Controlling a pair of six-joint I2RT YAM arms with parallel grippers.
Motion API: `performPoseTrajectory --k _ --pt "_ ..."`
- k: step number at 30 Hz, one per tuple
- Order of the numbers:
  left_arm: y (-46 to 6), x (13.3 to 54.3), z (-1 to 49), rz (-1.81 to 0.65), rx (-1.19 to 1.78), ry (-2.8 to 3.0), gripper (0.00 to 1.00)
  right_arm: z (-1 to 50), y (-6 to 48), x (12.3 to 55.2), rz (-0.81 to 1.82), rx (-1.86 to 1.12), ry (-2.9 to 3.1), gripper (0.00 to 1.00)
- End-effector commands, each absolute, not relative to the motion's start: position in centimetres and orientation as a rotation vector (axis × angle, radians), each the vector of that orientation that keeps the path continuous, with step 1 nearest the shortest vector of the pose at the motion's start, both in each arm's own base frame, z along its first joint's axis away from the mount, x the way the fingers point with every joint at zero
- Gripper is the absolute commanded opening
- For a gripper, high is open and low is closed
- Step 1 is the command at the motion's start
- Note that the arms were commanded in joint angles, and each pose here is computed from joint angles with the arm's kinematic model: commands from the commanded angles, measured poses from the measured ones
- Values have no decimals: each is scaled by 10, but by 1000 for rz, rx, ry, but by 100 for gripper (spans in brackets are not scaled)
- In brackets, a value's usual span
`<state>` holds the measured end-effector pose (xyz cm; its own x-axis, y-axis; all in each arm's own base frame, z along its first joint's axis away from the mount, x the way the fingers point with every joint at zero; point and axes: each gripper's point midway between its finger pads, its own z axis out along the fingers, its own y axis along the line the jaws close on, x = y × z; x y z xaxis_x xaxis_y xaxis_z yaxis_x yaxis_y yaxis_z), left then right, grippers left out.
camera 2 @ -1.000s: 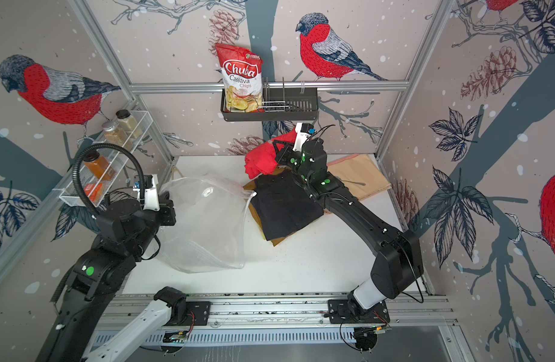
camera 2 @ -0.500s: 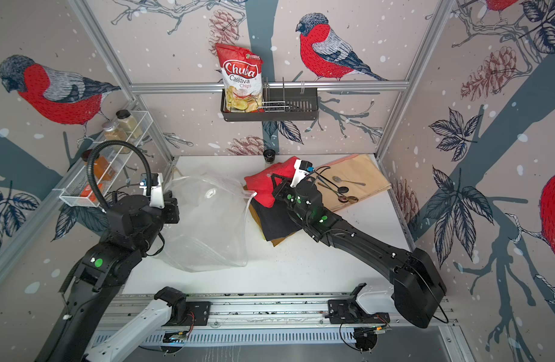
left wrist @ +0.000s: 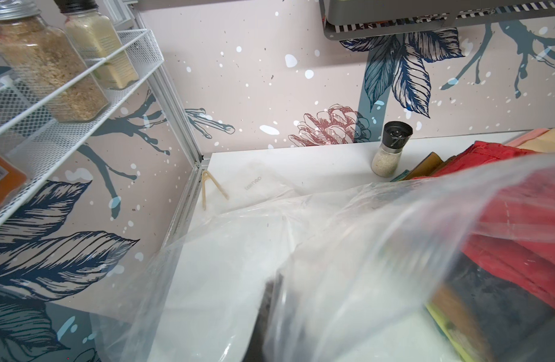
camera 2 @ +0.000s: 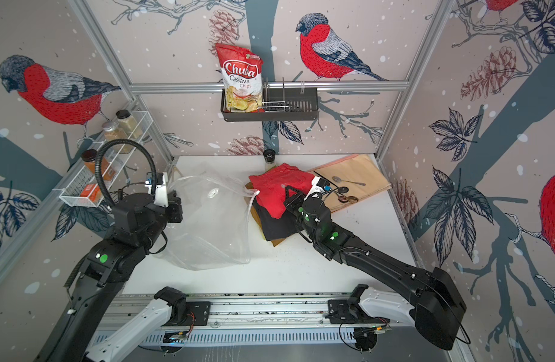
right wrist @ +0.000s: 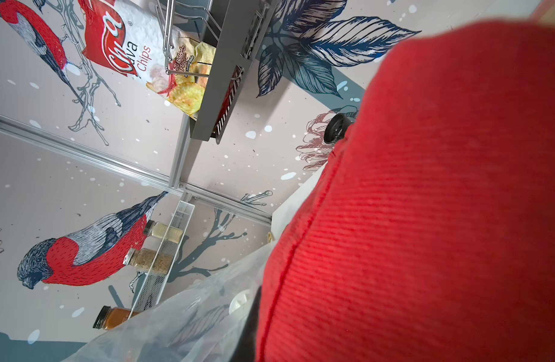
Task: Take the trousers out of the vacuum bag
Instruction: Place the trousers at the center of the board.
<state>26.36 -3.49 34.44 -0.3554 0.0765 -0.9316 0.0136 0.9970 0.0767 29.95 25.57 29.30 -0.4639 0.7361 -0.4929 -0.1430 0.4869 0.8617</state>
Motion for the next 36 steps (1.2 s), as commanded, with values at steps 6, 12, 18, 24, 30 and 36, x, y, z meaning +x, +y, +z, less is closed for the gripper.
performPoseTrajectory --k 6,12,18,24,30,36 --pt "-44 273 347 17 71 1905 0 248 253 278 1172 706 1822 0" --pt "-46 275 346 10 75 1905 0 202 246 263 1094 804 1898 1" --pt "-45 274 345 14 74 1907 0 175 232 259 1043 867 1934 4" --pt "-48 275 345 -6 78 1901 0 170 226 255 989 871 1957 28" --pt "-54 278 340 -30 92 1910 0 158 219 248 898 842 2028 55" --pt "-60 283 333 -70 95 1911 0 174 215 231 759 692 2078 61"
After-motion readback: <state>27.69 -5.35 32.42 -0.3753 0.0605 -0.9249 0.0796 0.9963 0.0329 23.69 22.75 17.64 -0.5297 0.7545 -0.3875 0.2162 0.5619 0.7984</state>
